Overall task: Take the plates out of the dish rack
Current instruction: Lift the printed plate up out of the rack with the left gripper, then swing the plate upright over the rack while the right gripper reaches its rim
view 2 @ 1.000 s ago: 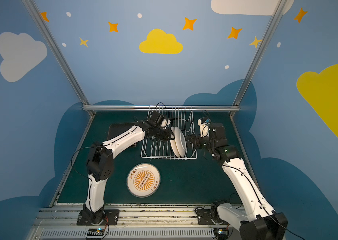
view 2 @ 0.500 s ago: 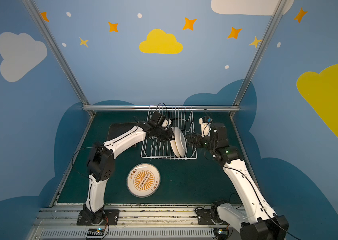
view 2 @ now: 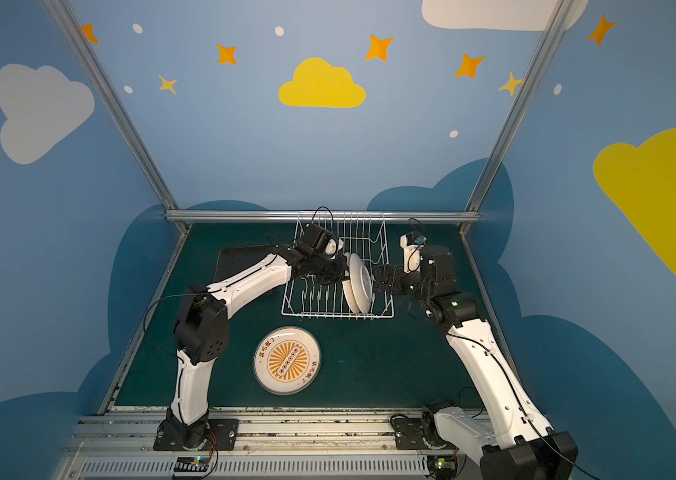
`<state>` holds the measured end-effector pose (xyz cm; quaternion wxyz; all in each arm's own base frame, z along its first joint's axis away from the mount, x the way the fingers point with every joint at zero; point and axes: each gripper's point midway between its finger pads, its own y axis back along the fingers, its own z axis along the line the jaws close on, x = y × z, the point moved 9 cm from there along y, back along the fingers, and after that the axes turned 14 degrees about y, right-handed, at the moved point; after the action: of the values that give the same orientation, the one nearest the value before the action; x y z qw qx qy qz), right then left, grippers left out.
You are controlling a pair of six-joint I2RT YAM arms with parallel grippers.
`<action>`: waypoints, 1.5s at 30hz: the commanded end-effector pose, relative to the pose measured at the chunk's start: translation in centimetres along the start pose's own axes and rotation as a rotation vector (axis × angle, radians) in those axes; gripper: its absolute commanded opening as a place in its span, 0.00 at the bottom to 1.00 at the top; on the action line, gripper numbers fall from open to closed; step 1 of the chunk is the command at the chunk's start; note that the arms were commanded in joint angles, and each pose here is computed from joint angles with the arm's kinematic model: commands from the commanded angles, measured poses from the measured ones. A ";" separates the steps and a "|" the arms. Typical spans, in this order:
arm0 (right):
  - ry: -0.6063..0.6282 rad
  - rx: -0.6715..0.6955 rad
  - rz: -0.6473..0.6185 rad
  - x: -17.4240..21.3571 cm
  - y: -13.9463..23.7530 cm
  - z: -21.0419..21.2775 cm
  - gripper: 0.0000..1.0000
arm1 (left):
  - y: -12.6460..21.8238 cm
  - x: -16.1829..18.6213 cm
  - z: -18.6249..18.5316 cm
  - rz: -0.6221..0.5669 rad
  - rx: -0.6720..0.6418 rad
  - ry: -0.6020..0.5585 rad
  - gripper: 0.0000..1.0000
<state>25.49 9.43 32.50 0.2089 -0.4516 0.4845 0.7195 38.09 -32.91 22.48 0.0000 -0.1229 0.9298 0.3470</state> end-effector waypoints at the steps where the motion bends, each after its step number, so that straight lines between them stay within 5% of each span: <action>1: 0.001 0.017 -0.043 -0.5 0.6 -0.1 0.93 | 2.1 0.1 -0.9 -0.029 0.024 -0.004 0.03; 41: -0.093 -0.018 -0.042 -2.1 -2.0 -0.3 0.93 | 16.5 -0.3 -1.9 -0.292 0.211 -0.008 0.03; 45: -0.125 -0.004 -0.042 -2.4 -1.7 -0.4 0.93 | 17.8 -0.1 -2.5 -0.314 0.232 -0.122 0.03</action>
<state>27.99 10.31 31.97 0.2299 -0.4180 0.4669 0.7446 34.63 -22.02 32.65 0.0440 -0.2385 0.9294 0.2781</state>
